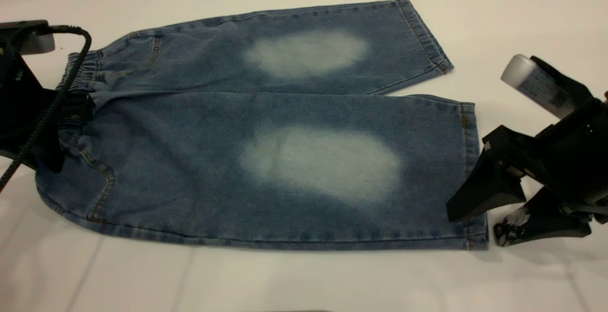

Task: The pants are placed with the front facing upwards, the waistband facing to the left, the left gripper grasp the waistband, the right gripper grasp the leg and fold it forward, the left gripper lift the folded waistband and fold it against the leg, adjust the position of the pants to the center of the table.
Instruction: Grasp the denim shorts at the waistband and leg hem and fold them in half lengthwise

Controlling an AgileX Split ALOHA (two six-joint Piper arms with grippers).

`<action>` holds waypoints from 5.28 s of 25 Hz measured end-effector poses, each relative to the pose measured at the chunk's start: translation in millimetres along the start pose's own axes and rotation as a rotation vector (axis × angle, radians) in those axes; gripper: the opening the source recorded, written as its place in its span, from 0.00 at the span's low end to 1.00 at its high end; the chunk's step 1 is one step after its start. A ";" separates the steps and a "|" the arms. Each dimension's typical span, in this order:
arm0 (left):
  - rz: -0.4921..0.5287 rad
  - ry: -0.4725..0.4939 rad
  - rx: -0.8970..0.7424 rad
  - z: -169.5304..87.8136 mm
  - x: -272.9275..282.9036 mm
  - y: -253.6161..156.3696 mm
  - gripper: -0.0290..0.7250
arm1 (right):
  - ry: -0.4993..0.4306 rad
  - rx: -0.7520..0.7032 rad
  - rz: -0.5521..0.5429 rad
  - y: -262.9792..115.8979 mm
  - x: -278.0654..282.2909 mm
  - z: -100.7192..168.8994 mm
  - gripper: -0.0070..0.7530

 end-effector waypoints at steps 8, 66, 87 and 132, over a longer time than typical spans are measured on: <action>-0.001 0.000 0.000 0.0 0.2 0.1 0.12 | 0.024 -0.017 -0.021 3.2 -2.3 1.4 0.60; 0.029 -0.016 -0.021 -11.4 15.0 -4.1 0.12 | -0.006 -0.001 -0.120 35.3 39.8 -8.4 0.05; -0.217 -0.127 0.056 -47.5 78.1 23.1 0.12 | 0.245 0.013 -0.213 105.4 94.0 70.9 0.05; -0.641 -0.394 0.982 -5.5 35.2 114.7 0.12 | 0.396 -0.195 -0.504 268.5 82.9 98.1 0.05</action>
Point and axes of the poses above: a point on each arm's last joint axis where the gripper is mounted, x pointing back along that axis away from the gripper, z along the wrist's bending axis when the last joint is at zero, y = z × x, the point moved 5 cm from there along -x, pointing out along that axis toward the gripper, and after that the axes turned 9 degrees about -x, right-handed, at the moved point
